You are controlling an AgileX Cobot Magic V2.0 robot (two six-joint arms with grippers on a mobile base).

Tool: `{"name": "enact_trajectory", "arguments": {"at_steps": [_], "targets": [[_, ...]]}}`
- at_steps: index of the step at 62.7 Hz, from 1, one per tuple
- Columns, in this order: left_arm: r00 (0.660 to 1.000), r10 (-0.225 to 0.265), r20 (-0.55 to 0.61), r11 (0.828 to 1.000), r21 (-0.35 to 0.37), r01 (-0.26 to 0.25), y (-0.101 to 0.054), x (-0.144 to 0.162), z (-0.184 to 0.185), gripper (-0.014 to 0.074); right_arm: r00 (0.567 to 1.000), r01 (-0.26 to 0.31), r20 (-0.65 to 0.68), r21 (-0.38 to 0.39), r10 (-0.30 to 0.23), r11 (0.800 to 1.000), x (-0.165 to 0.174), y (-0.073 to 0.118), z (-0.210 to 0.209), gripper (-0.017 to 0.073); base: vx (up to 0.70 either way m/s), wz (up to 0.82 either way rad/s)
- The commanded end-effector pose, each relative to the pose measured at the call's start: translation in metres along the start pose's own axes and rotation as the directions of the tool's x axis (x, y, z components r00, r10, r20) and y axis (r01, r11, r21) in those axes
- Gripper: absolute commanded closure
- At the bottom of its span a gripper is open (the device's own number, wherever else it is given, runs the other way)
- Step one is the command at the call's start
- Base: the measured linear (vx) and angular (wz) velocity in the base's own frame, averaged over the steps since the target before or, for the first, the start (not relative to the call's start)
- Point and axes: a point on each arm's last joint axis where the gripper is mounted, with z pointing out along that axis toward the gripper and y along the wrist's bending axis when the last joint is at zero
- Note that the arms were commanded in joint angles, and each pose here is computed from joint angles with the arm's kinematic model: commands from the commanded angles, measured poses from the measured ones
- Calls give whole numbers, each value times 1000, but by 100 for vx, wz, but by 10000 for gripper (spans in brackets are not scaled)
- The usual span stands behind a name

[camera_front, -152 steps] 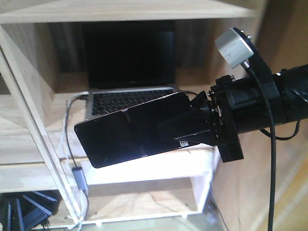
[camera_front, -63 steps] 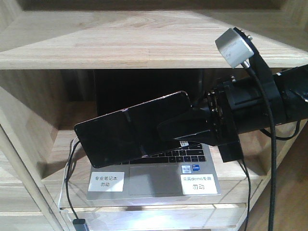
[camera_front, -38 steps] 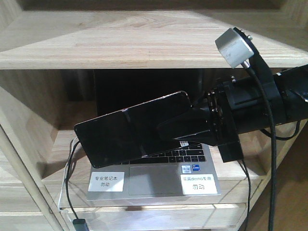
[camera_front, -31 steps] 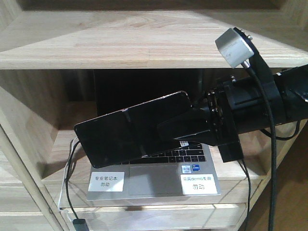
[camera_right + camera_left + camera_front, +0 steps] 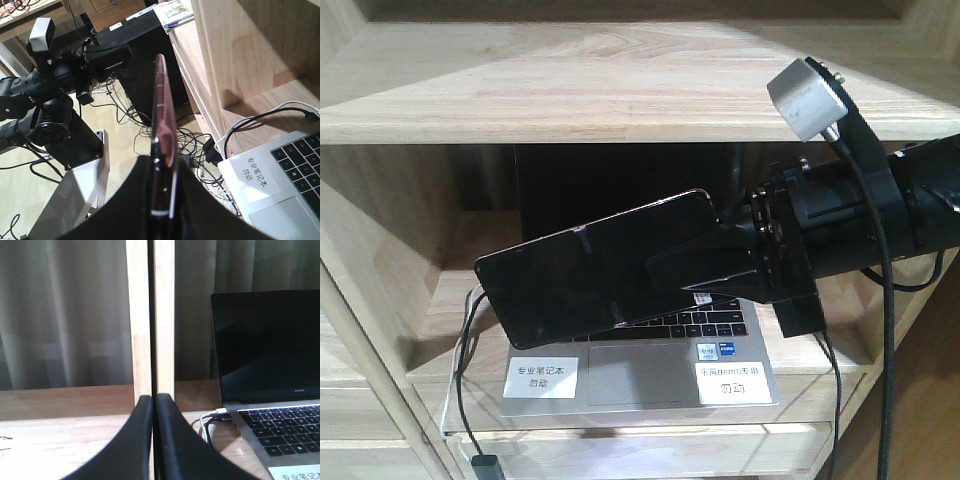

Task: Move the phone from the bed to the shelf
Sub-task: 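Hold the phone in front of the shelf above the laptop, then raise the right gripper and set the phone on the upper shelf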

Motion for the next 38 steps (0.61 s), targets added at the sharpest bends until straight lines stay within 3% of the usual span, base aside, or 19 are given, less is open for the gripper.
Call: {"name": "enact_trajectory", "arguments": {"at_steps": [1, 11, 24, 38], "targets": [[995, -20, 100, 1000, 3, 19, 0, -15, -2, 592, 997, 8, 75, -81, -2, 997, -14, 18, -8, 561, 0, 0], [995, -20, 100, 1000, 3, 19, 0, -15, -2, 592, 995, 11, 97, -90, -3, 996, -17, 24, -11, 561, 0, 0], [995, -20, 100, 1000, 3, 19, 0, -15, -2, 592, 977, 59, 212, -85, -40, 995, -29, 47, -25, 561, 0, 0], [995, -20, 100, 1000, 3, 19, 0, -15, -2, 592, 929, 77, 363, 5, -74, 997, -43, 64, -42, 561, 0, 0]]}}
